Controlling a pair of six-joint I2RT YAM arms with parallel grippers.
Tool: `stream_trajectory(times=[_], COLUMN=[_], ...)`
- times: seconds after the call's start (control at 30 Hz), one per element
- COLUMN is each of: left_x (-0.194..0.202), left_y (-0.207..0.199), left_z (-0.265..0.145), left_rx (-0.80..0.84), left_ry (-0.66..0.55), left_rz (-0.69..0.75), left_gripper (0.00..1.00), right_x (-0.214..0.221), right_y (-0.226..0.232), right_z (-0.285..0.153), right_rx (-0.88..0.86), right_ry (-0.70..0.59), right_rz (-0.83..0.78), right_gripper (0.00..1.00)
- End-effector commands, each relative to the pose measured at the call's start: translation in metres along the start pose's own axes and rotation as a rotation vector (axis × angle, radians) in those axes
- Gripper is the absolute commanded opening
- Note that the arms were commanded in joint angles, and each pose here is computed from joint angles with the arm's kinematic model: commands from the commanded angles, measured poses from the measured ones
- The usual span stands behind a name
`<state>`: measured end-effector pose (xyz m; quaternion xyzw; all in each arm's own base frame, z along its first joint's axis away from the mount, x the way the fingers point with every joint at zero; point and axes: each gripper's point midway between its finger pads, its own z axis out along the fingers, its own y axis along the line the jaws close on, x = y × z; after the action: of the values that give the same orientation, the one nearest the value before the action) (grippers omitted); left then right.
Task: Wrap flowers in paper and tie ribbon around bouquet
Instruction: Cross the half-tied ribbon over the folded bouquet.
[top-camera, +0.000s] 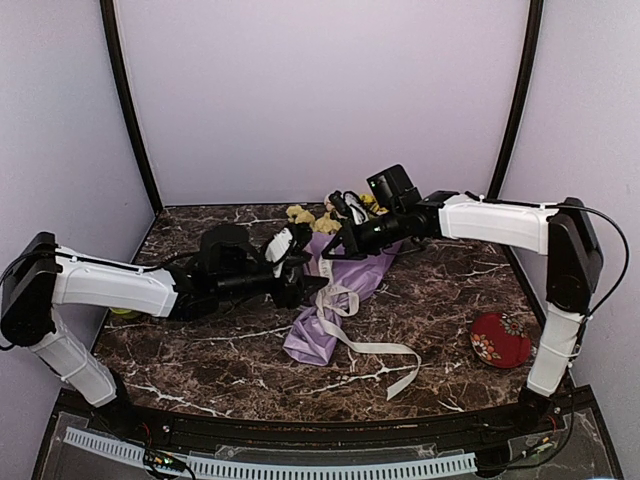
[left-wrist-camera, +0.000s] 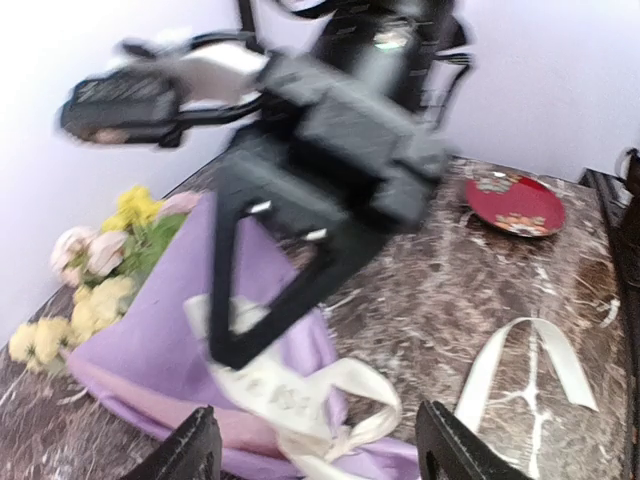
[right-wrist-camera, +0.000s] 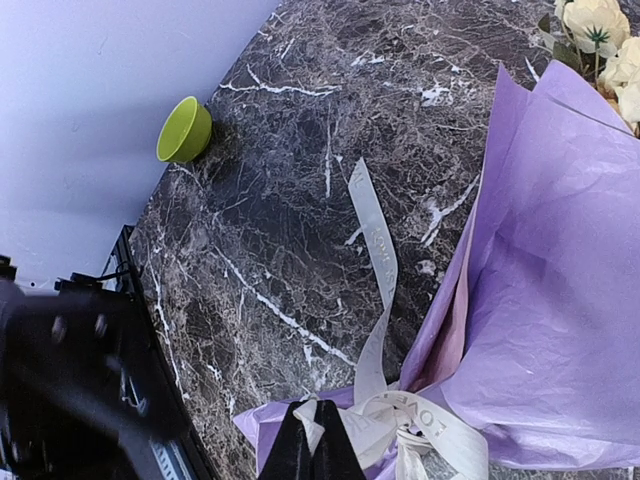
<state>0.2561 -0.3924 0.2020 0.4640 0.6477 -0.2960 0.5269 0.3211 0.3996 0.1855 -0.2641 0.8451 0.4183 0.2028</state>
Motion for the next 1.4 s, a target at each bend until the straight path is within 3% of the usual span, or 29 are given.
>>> stream_trajectory(times=[0.0, 0.1, 0.3, 0.43, 0.6, 0.7, 0.8, 0.93, 1.1, 1.37], left_x=[0.008, 0.025, 0.038, 0.046, 0.042, 0.043, 0.045, 0.046, 0.047, 0.050], left_y=[0.048, 0.052, 0.044, 0.049, 0.042, 0.038, 0.037, 0.036, 0.033, 0.032], left_z=[0.002, 0.011, 0.033, 0.039, 0.035, 0.032, 0.030, 0.029, 0.028, 0.026], left_rx=[-0.216, -0.226, -0.133, -0.143, -0.102, -0.085, -0.079, -0.080, -0.063, -0.061], left_ry=[-0.063, -0.035, -0.024, -0.015, -0.068, -0.090, -0.102, -0.125, -0.140, -0.148], left_rz=[-0.093, -0.129, -0.167, -0.197, -0.204, -0.214, -0.235, -0.259, -0.270, -0.284], left_gripper=[0.73, 0.79, 0.78, 0.58, 0.14, 0.00, 0.00, 0.00, 0.00, 0.00], right_x=[-0.008, -0.007, -0.005, -0.006, 0.001, 0.008, 0.016, 0.051, 0.104, 0.113], right_y=[0.016, 0.018, 0.020, 0.025, 0.026, 0.010, -0.017, -0.046, -0.018, -0.003], right_z=[-0.004, -0.002, 0.003, 0.003, 0.004, -0.003, -0.017, -0.022, -0.001, 0.029], right_rx=[-0.042, -0.049, -0.058, -0.075, -0.081, -0.013, 0.073, 0.222, 0.137, 0.102], right_ry=[-0.054, -0.067, -0.066, -0.068, -0.032, -0.009, -0.015, 0.039, 0.117, 0.144], right_rz=[0.008, 0.023, 0.034, 0.031, 0.021, 0.017, 0.048, 0.051, 0.008, -0.033], right_gripper=[0.00, 0.00, 0.00, 0.00, 0.00, 0.25, 0.37, 0.37, 0.41, 0.46])
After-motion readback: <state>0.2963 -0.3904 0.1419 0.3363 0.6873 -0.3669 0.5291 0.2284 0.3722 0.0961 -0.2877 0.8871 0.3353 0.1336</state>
